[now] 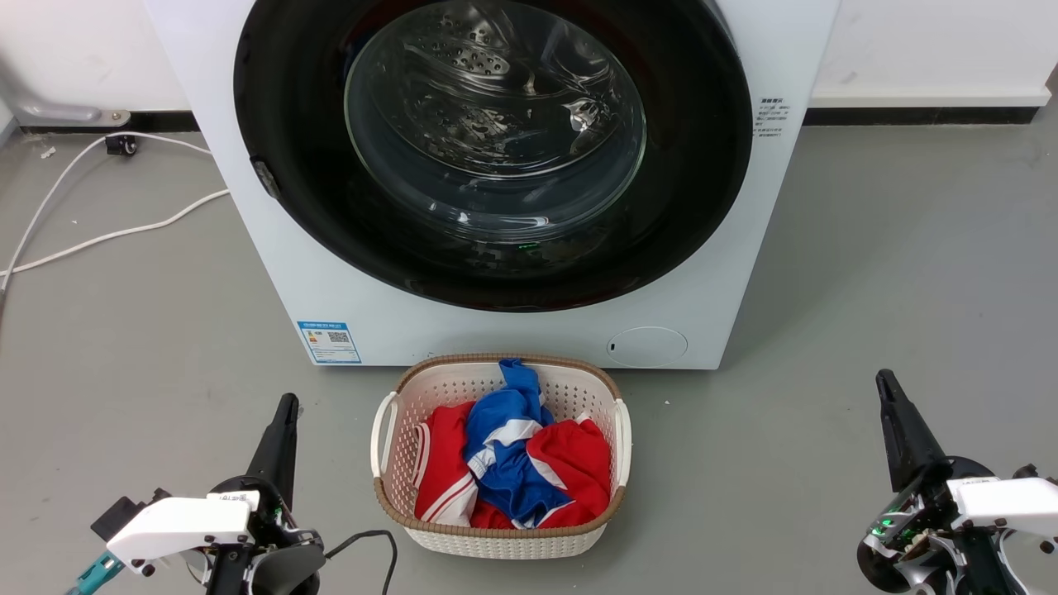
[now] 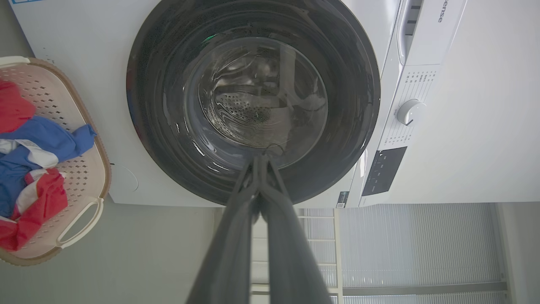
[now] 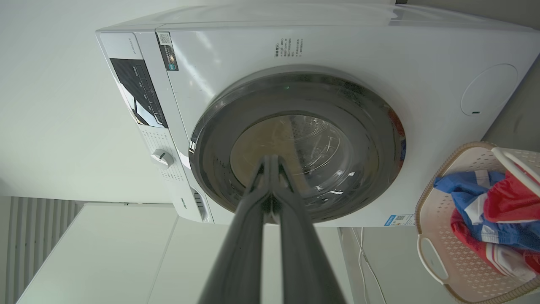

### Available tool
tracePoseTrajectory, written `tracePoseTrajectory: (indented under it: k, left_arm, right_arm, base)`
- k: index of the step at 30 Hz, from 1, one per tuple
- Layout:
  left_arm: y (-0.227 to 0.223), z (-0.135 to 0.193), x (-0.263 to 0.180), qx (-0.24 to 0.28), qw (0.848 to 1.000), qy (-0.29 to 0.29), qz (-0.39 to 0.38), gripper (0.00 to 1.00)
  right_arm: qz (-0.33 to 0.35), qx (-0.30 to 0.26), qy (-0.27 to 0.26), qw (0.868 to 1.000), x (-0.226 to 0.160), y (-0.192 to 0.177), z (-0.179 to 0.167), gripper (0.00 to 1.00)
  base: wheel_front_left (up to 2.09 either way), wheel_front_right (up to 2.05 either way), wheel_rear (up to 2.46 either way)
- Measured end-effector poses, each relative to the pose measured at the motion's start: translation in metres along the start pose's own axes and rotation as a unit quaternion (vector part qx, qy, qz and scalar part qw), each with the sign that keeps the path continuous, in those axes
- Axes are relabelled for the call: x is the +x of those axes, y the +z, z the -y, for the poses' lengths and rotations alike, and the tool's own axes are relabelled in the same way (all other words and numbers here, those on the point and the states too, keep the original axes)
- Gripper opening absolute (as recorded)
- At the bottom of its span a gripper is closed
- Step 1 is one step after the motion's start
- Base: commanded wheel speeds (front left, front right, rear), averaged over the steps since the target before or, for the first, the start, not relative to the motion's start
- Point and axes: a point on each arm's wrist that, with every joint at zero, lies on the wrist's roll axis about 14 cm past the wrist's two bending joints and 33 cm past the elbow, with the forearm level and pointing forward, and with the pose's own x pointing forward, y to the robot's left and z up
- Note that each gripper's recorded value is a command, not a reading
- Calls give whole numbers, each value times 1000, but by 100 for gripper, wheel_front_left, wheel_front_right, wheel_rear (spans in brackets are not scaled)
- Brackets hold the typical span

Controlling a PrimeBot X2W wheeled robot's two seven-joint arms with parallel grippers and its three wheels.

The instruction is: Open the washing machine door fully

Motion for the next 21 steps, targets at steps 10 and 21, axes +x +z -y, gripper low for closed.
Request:
tracePoseTrajectory:
  k: [10,21]
  left_arm:
    - [0,0,0,0,1000,0,0,0]
    - [0,0,0,0,1000,0,0,0]
  right_arm:
    - [0,0,0,1000,0,0,0,0]
    - [0,-1,0,1000,0,0,0,0]
  base:
    - [0,0,0]
    - [0,0,0]
